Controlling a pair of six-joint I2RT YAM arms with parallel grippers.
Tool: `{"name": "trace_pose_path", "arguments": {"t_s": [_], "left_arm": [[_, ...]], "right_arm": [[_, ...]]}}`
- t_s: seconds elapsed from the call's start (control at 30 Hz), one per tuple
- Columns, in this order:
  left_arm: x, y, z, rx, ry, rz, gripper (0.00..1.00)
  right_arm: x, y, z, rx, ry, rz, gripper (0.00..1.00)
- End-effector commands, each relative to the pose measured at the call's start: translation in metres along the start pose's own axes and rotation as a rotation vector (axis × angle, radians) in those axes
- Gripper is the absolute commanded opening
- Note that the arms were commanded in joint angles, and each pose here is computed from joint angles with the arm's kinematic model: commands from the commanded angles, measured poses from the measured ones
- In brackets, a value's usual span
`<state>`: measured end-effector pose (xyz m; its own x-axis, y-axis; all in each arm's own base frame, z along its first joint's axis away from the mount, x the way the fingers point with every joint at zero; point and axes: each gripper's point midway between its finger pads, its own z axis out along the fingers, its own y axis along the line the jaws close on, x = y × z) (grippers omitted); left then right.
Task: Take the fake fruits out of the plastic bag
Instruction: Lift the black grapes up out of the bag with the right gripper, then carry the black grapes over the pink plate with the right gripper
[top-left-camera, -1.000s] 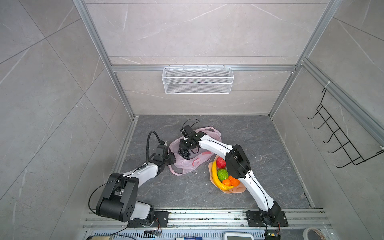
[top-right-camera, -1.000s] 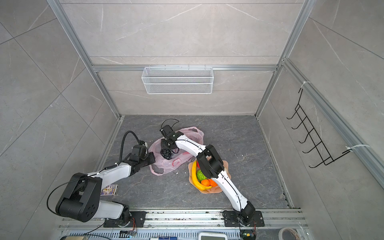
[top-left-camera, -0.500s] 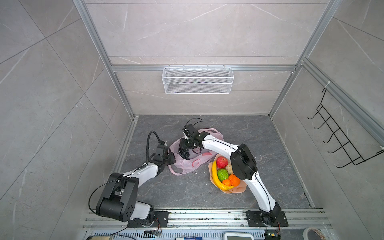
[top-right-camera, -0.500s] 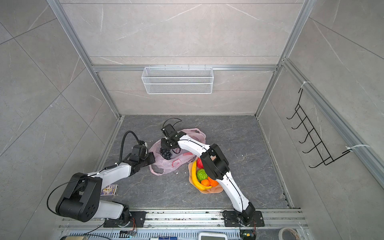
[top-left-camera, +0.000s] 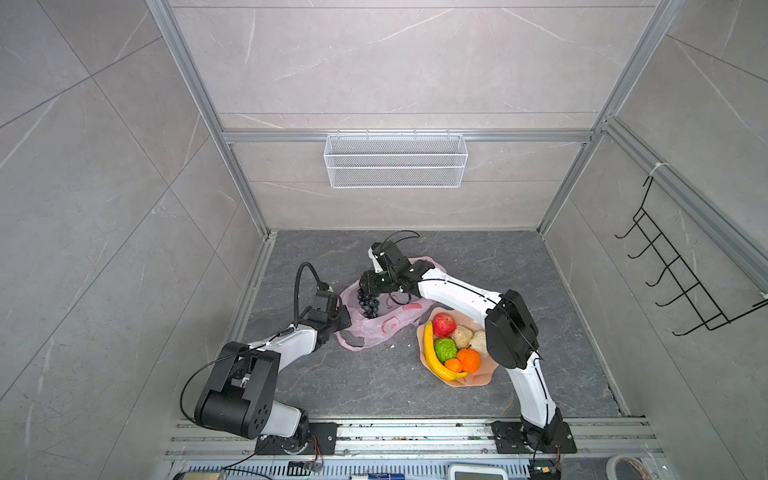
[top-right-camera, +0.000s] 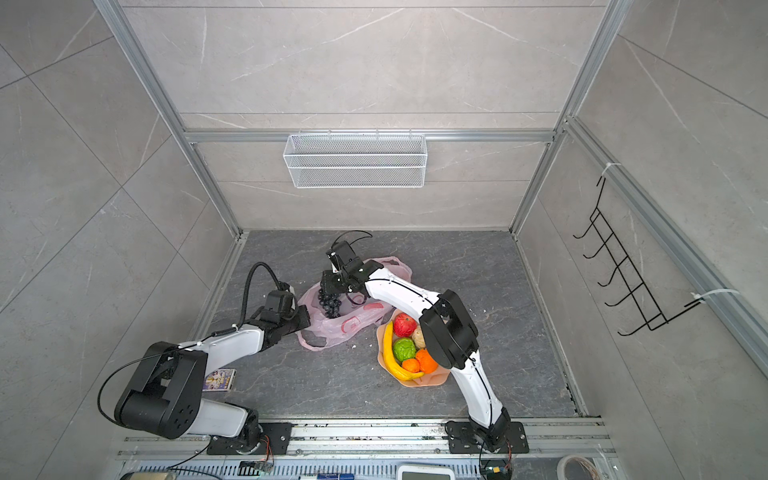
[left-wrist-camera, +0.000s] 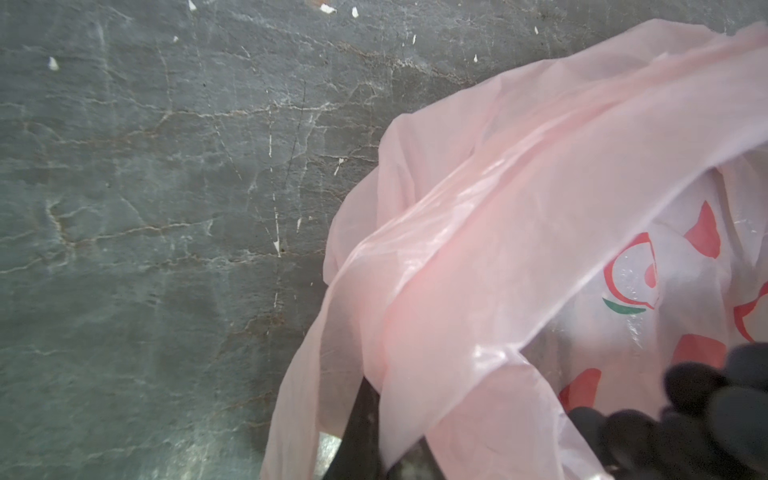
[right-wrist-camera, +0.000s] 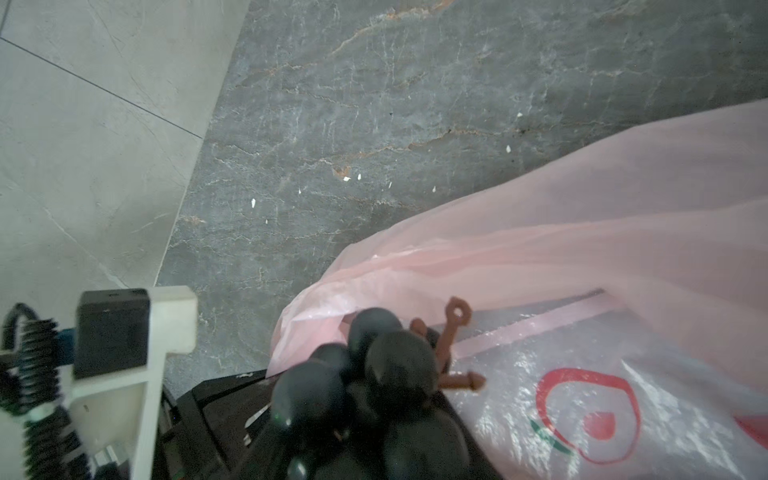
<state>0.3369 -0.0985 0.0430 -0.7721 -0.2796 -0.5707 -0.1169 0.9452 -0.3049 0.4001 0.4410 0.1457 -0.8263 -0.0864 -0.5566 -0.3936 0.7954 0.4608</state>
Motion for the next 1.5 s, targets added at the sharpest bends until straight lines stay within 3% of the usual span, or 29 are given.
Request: {"name": "trace_pose_path", "arguments": {"t_s": [0.0, 0.43, 0.9, 1.23, 1.47], "left_arm": [[-0.011, -0.001, 0.0, -0.006, -0.027, -0.008, 0.06], [-0.011, 0.0, 0.0, -0.014, -0.024, -0.005, 0.06], [-0.011, 0.0, 0.0, -0.019, -0.025, -0.001, 0.06], [-0.012, 0.0, 0.0, -0.021, -0.028, 0.0, 0.06], [-0.01, 0.001, 0.001, -0.024, -0.021, 0.001, 0.06]], "right_arm": [[-0.017, 0.022, -0.028, -0.056, -0.061, -0.032, 0.44], [-0.029, 0.03, -0.09, -0.069, -0.117, -0.039, 0.44], [-0.038, -0.023, -0.174, 0.033, -0.223, 0.0, 0.43], [-0.007, -0.091, -0.241, 0.249, -0.231, 0.003, 0.43], [0.023, -0.114, -0.271, 0.328, -0.205, 0.025, 0.43]]}}
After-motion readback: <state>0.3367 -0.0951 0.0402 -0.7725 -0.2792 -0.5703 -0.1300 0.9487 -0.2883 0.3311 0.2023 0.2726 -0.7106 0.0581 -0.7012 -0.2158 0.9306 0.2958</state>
